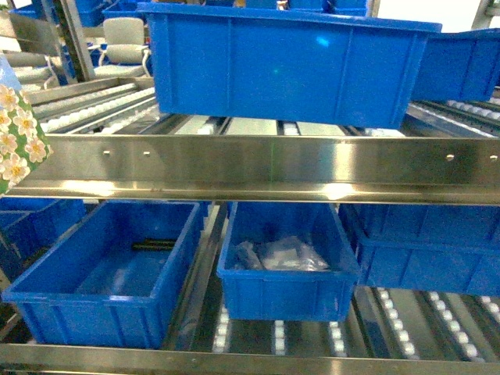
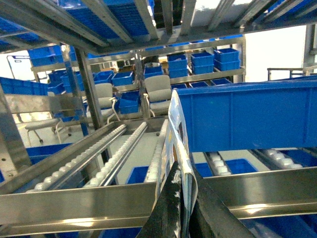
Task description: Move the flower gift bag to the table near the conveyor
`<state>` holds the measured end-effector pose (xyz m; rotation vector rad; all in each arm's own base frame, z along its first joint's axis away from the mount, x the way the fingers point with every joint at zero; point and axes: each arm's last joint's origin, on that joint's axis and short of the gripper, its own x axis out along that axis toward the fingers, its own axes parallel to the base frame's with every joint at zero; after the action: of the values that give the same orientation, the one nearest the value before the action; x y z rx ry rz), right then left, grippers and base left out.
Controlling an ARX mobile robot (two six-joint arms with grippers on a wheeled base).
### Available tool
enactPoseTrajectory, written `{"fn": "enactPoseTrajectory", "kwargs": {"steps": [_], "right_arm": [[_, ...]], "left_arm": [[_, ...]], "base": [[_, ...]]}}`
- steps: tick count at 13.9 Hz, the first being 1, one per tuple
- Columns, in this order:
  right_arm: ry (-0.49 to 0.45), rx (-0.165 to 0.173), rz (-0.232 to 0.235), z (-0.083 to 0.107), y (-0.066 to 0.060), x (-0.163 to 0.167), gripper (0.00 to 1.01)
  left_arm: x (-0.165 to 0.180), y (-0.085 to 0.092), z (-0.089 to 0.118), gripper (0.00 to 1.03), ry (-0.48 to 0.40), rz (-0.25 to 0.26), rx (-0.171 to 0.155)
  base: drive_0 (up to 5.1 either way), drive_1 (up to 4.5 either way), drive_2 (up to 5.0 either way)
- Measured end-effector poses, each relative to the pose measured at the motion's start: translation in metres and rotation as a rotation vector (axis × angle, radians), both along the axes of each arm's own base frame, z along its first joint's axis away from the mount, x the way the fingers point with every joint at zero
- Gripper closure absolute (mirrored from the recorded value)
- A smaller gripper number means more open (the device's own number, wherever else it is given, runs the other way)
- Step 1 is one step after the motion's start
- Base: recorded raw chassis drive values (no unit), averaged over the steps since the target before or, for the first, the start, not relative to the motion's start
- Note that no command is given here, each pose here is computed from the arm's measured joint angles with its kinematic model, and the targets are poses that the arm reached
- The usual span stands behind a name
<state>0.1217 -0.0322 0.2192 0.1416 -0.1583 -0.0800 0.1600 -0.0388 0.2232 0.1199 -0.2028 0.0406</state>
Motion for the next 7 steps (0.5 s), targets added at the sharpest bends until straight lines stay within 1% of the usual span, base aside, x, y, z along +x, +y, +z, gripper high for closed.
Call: {"fn": "enactPoseTrajectory", "kwargs": {"steps": [7], "right_arm": [[0.004, 0.001, 0.000, -0.0006, -0.0001, 0.0002, 0.99]], "left_arm": [[0.0001, 0.0000, -0.0003, 1.01, 0.003, 0.000, 0.001]], "base": [[-4.7, 1.08, 3.7]]}}
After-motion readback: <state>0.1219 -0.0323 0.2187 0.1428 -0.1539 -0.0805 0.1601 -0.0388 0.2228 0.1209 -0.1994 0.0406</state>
